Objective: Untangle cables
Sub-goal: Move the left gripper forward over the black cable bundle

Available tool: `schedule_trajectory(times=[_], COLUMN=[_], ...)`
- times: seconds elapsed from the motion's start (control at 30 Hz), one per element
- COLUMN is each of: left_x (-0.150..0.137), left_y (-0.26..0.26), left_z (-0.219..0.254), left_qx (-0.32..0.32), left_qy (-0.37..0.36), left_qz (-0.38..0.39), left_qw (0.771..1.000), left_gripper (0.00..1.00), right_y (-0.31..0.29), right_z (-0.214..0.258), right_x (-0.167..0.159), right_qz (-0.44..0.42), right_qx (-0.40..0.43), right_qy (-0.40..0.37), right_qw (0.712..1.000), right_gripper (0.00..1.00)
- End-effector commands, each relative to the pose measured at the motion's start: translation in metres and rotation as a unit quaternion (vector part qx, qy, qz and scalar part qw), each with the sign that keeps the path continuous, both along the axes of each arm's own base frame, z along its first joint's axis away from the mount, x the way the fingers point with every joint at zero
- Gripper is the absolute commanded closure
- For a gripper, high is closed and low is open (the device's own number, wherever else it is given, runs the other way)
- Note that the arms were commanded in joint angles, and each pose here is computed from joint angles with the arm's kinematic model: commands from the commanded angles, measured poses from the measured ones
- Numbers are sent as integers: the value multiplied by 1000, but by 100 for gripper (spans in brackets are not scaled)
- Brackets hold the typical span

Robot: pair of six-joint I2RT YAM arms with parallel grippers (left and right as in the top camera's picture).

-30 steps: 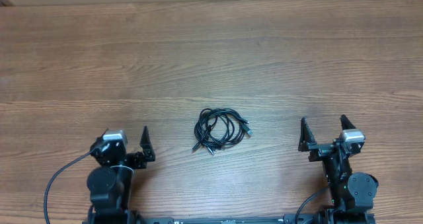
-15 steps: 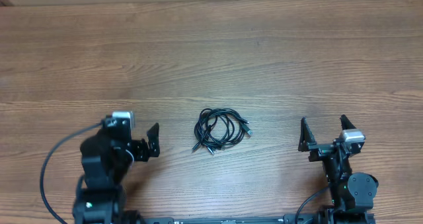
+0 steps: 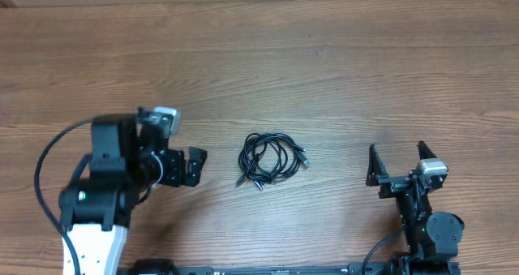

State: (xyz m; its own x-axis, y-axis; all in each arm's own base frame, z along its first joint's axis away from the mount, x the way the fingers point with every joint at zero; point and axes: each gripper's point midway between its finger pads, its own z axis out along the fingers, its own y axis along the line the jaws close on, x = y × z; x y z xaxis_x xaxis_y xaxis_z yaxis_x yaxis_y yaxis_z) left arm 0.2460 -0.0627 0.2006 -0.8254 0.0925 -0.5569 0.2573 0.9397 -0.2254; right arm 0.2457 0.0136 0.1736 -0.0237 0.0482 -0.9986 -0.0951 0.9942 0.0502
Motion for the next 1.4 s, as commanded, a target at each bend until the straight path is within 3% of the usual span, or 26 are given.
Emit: schedule_trajectory(times=[0.0,0.27,0.8,1.37], left_x=[3,5,30,45], left_y=[-17,-50,-71,-75], left_z=[8,-33,-141,-157], left_qx=[5,36,87,88], left_qy=[15,112,258,245], left_qz=[-50,-90,-40,-38], left_qw=[999,989,961,965], left_gripper=[0,0,0,0], right_y=[-1,-1,-1,-1], right_z=[-2,-2,-2,-2], right_x=[0,0,0,0], right_qz=[-4,-4,-4,-4], right_qx=[-1,-1,-1,-1], right_qy=[-2,-2,-2,-2], right_qw=[1000,1000,1000,1000], right_gripper=[0,0,0,0])
